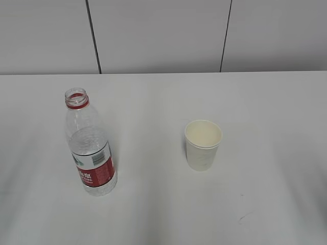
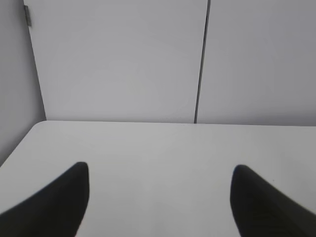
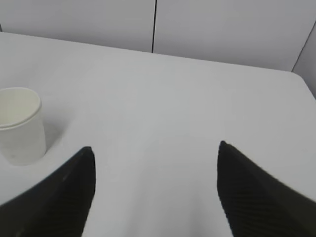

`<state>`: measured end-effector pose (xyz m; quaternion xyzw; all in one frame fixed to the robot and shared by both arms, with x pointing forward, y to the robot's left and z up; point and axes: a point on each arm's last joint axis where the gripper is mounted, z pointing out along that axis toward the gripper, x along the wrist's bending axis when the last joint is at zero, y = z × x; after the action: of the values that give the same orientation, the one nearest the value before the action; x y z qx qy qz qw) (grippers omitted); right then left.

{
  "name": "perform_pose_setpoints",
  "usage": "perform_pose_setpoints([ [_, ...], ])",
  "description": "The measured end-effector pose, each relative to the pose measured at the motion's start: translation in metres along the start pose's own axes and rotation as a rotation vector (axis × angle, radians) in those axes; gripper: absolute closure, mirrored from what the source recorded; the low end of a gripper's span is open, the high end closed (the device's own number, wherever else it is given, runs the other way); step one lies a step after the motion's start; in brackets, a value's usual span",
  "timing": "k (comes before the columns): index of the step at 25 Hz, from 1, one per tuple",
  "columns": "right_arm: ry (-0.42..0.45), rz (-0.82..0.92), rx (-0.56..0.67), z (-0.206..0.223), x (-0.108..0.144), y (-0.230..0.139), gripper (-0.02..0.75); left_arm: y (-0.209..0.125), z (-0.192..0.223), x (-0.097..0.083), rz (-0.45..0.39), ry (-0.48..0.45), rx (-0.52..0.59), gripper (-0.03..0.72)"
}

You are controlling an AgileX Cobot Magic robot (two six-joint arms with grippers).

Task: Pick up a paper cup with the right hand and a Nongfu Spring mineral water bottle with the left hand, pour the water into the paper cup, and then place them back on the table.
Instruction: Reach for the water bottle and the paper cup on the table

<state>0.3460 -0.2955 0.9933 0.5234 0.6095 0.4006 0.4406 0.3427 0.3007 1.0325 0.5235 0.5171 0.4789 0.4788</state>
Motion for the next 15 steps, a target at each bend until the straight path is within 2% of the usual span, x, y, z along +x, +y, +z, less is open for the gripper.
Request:
perform_pose_setpoints([
  [6,0.007,0.000,0.068,0.019,0.001,-0.005,0.174,-0.003,0.015,0.001,0.001,0.007,0.025,0.161],
  [15,0.006,-0.001,0.085,0.042,0.001,-0.010,0.174,-0.017,0.042,0.000,0.040,0.003,0.108,0.161],
])
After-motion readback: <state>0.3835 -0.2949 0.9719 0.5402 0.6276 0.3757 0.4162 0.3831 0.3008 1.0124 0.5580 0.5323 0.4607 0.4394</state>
